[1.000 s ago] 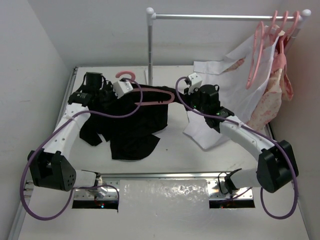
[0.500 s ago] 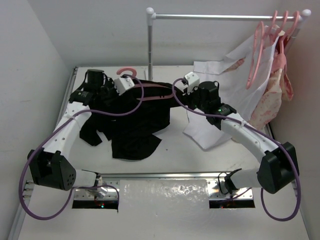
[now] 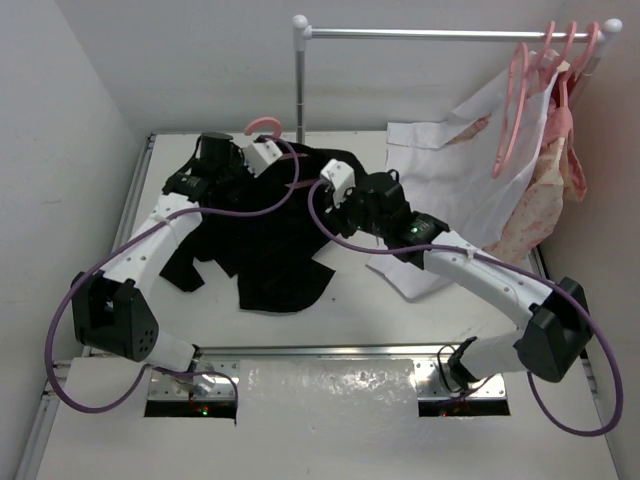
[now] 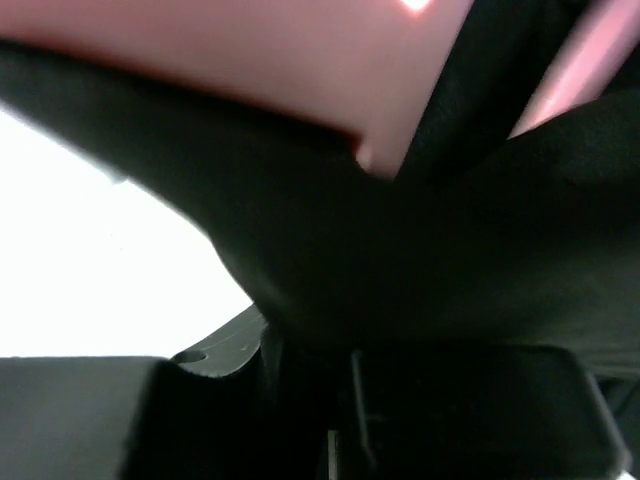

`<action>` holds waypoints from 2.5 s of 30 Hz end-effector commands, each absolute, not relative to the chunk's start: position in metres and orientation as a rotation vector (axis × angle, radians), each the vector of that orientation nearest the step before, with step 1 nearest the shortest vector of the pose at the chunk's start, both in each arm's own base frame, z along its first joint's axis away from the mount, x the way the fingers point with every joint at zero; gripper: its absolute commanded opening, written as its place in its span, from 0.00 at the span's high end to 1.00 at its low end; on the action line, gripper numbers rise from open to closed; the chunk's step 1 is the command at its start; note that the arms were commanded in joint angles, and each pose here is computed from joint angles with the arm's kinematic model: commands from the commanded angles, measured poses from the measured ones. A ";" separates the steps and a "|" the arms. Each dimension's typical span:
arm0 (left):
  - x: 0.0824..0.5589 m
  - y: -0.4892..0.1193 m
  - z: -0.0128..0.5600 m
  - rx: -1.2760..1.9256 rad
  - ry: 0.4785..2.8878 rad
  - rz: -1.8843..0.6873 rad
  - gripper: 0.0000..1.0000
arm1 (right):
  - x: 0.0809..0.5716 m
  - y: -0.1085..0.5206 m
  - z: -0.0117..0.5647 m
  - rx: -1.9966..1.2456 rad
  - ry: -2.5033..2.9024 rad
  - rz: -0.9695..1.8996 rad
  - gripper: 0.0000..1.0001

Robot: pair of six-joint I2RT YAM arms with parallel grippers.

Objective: Place the shirt on the hanger

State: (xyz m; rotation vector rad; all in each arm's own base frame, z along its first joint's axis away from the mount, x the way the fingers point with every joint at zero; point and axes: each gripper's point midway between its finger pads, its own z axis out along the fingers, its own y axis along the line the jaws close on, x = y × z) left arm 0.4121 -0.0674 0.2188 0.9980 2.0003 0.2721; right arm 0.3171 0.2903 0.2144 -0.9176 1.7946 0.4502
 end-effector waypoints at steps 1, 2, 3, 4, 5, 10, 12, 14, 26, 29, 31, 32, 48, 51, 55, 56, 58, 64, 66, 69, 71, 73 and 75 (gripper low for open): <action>0.426 -0.096 0.254 0.920 1.883 0.179 1.00 | 0.300 0.342 0.254 -0.983 1.653 0.697 1.00; 0.423 -0.103 0.251 0.952 1.871 0.137 1.00 | 0.302 0.348 0.245 -1.000 1.667 0.708 1.00; 0.421 -0.109 0.250 0.974 1.863 0.104 1.00 | 0.302 0.351 0.243 -1.016 1.670 0.711 1.00; 0.415 -0.113 0.247 1.004 1.868 0.072 1.00 | 0.303 0.355 0.245 -1.032 1.666 0.721 1.00; 0.411 -0.118 0.248 1.034 1.847 0.042 1.00 | 0.303 0.355 0.241 -1.042 1.679 0.718 0.95; 0.392 -0.126 0.247 1.168 1.781 -0.008 1.00 | 0.300 0.329 0.253 -1.112 1.611 0.602 0.35; 0.384 -0.131 0.243 1.215 1.779 -0.047 1.00 | 0.288 0.315 0.271 -1.175 1.552 0.554 0.30; 0.377 -0.138 0.242 1.268 1.747 -0.095 1.00 | 0.278 0.306 0.291 -1.206 1.497 0.525 0.31; 0.350 -0.164 0.242 1.428 1.632 -0.286 1.00 | 0.277 0.312 0.325 -1.314 1.469 0.544 0.90; 0.352 -0.163 0.245 1.418 1.641 -0.279 1.00 | 0.282 0.322 0.323 -1.312 1.449 0.603 0.90; 0.353 -0.162 0.244 1.412 1.667 -0.280 1.00 | 0.279 0.328 0.322 -1.315 1.432 0.706 0.89; 0.352 -0.162 0.244 1.414 1.672 -0.285 1.00 | 0.278 0.330 0.320 -1.324 1.434 0.725 0.88; 0.344 -0.161 0.236 1.469 1.676 -0.303 1.00 | 0.349 0.320 0.305 -1.156 1.487 0.684 0.66; 0.345 -0.161 0.237 1.466 1.677 -0.299 1.00 | 0.353 0.323 0.293 -1.188 1.521 0.685 0.63; 0.346 -0.162 0.238 1.457 1.672 -0.303 1.00 | 0.351 0.327 0.276 -1.250 1.559 0.724 0.60; 0.347 -0.163 0.239 1.456 1.667 -0.302 1.00 | 0.348 0.329 0.274 -1.264 1.559 0.742 0.59; 0.348 -0.163 0.241 1.458 1.655 -0.299 1.00 | 0.348 0.331 0.266 -1.287 1.578 0.760 0.59; 0.353 -0.164 0.246 1.454 1.629 -0.278 1.00 | 0.347 0.337 0.256 -1.350 1.593 0.805 0.74; 0.355 -0.163 0.246 1.450 1.627 -0.264 1.00 | 0.346 0.337 0.254 -1.355 1.593 0.802 0.90; 0.362 -0.153 0.239 1.448 1.657 -0.189 1.00 | 0.345 0.329 0.261 -1.353 1.557 0.744 1.00; 0.364 -0.142 0.228 1.479 1.686 -0.115 1.00 | 0.342 0.313 0.264 -1.326 1.551 0.689 1.00; 0.357 -0.133 0.217 1.528 1.720 -0.090 0.96 | 0.346 0.297 0.264 -1.288 1.555 0.659 1.00; 0.358 -0.127 0.219 1.507 1.717 -0.076 0.89 | 0.345 0.284 0.271 -1.263 1.553 0.634 1.00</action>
